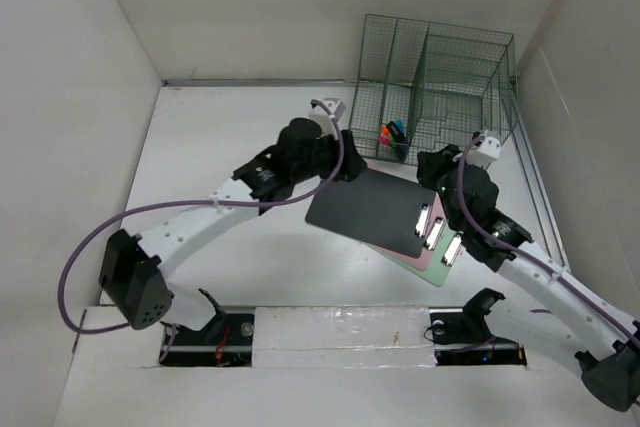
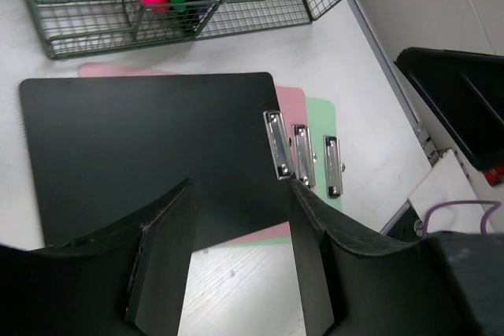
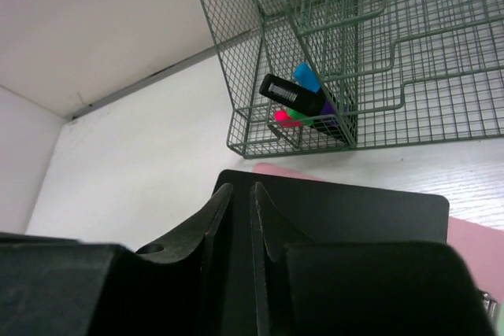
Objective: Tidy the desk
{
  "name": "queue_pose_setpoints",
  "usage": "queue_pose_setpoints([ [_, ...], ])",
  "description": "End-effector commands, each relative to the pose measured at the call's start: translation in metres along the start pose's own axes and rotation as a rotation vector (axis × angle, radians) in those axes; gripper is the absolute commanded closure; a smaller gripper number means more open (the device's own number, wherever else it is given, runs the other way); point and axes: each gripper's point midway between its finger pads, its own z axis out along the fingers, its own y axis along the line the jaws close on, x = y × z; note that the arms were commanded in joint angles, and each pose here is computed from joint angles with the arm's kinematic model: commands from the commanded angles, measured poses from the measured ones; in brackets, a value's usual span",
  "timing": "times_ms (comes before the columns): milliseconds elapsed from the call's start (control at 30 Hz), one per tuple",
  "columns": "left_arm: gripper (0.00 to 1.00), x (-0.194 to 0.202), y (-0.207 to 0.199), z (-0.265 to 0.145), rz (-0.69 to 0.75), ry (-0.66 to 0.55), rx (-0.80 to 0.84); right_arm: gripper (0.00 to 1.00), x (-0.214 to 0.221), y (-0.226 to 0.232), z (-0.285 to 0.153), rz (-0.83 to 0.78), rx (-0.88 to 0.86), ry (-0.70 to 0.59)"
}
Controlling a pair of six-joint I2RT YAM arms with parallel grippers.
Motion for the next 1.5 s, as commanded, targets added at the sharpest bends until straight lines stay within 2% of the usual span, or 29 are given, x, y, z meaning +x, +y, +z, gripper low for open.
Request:
queue_pose_setpoints([
  [0,0.55,-0.029,-0.022,0.018,-0.003,-0.129,-0.05,0.71,-0.01,-0.004,-0.012,0.044,0.007,-0.024],
  [33,0.55,-0.034,-0.027,0.033,-0.034,-0.148,-0.03,0.65,-0.012,-0.007,-0.016,0.052,0.011,-0.026],
  [67,0.55,-0.026,-0.023,0.04,-0.033,-0.125,-0.039,0.65,-0.012,-0.01,-0.019,0.052,0.016,-0.03],
  [200,0.56,-0.024,-0.019,0.073,-0.086,-0.17,-0.026,0.6,-0.016,-0.016,-0.029,0.084,-0.003,-0.05],
  [300,0.57,-0.02,-0.005,0.106,-0.075,-0.168,-0.082,0.6,-0.017,-0.022,-0.034,0.102,-0.022,-0.06],
  [533,0.57,-0.042,0.0,0.147,-0.051,-0.202,-0.101,0.6,-0.024,-0.029,-0.036,0.124,-0.033,-0.088],
  [567,0.57,-0.036,0.004,0.157,-0.047,-0.186,-0.106,0.6,-0.022,-0.028,-0.036,0.121,-0.041,-0.081],
  [867,0.58,-0.058,0.036,0.181,-0.048,-0.244,-0.165,0.6,-0.017,-0.025,-0.032,0.113,-0.059,-0.065],
  [1467,0.59,-0.056,0.035,0.222,0.016,-0.202,-0.111,0.58,-0.016,-0.018,-0.029,0.094,-0.1,-0.066],
])
